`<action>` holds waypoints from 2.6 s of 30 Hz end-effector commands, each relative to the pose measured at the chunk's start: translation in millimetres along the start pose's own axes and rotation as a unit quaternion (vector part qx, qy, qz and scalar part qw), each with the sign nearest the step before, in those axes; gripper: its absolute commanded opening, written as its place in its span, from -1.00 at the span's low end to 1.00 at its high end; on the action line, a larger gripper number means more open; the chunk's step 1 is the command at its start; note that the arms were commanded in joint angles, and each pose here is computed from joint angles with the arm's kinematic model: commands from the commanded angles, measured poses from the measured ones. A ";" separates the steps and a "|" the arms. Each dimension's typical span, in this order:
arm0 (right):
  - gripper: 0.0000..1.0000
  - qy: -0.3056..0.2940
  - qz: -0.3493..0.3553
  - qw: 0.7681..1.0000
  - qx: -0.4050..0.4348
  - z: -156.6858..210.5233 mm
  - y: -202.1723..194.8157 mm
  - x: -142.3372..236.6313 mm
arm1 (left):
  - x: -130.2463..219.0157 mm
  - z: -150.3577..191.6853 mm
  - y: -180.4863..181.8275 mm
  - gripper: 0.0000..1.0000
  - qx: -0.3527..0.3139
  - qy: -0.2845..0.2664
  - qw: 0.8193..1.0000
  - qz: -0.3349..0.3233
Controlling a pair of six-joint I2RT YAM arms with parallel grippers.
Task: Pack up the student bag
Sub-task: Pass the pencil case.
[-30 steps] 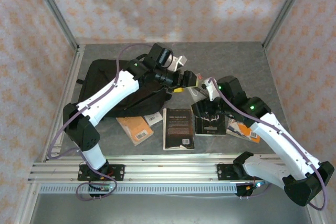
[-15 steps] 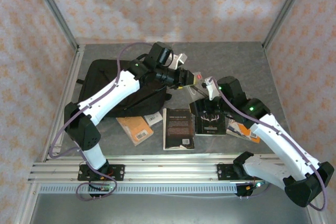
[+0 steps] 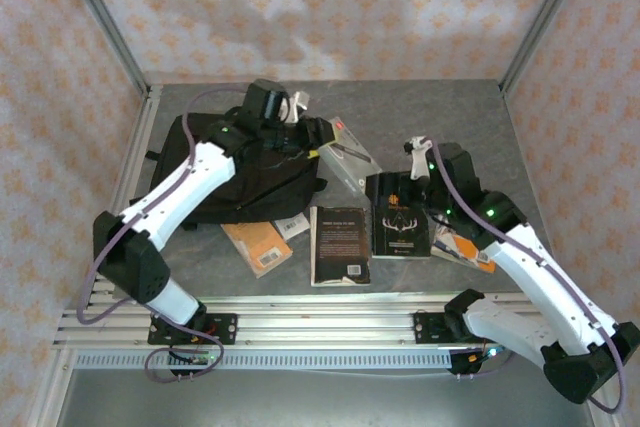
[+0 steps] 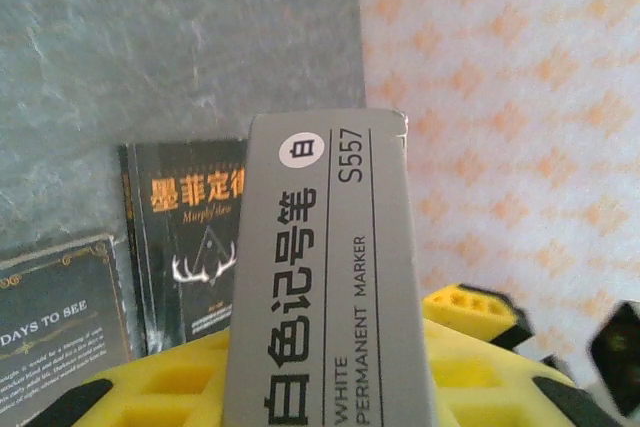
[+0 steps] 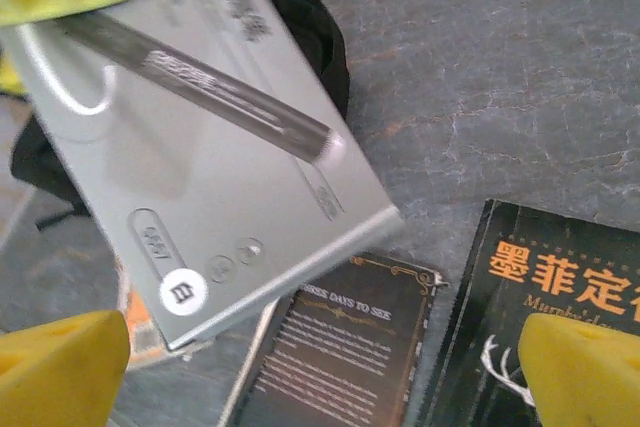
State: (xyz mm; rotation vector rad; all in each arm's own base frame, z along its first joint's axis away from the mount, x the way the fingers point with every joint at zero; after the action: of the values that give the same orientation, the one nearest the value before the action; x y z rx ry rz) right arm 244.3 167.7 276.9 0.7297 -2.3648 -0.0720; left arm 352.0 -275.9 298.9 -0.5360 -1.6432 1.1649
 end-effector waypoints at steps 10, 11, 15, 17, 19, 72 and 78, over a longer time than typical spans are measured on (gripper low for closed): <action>0.88 -0.072 -0.028 0.963 -0.258 -74.5 -0.1 10.7 | 56.9 -9.4 -54.8 -0.25 0.072 -0.111 0.981 0.145; 0.91 -0.066 -0.037 0.959 -0.274 -76.3 2.6 8.8 | 58.2 -9.3 -54.9 -0.25 0.079 -0.113 0.979 0.151; 0.99 -0.079 -0.126 0.923 -0.356 -96.4 22.6 -1.8 | 68.7 -10.7 -56.1 -0.25 0.088 -0.133 0.972 0.170; 0.99 -0.083 -0.164 0.900 -0.394 -102.2 29.3 -7.5 | 71.9 -10.4 -58.7 -0.25 0.091 -0.135 0.970 0.179; 0.99 -0.089 -0.180 0.886 -0.419 -104.2 30.3 -10.2 | 76.2 -10.1 -63.5 -0.24 0.091 -0.137 0.968 0.188; -0.38 -0.071 0.000 0.954 -0.290 -21.5 -20.5 27.0 | 60.1 -46.8 85.8 0.51 -0.175 -0.119 0.907 -0.364; -0.37 -0.057 0.013 0.955 -0.291 -8.1 -23.4 29.4 | 18.9 -47.8 107.6 0.53 -0.201 -0.061 0.897 -0.390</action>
State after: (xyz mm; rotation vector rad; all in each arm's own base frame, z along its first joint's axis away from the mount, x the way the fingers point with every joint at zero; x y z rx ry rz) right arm 248.4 141.9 286.3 0.4166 -2.2334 -0.8322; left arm 376.4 -197.4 211.1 0.0208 -1.9572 0.4082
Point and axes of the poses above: each hand's point on the last joint's axis, 136 mm out from that joint toward the fingers, its own x axis back along the fingers, its own y axis along the line the jaws close on, z = x × y, the point moved 1 cm from there along x, back along the fingers, and after that the axes turned 14 degrees about x, right-handed, at the moved point
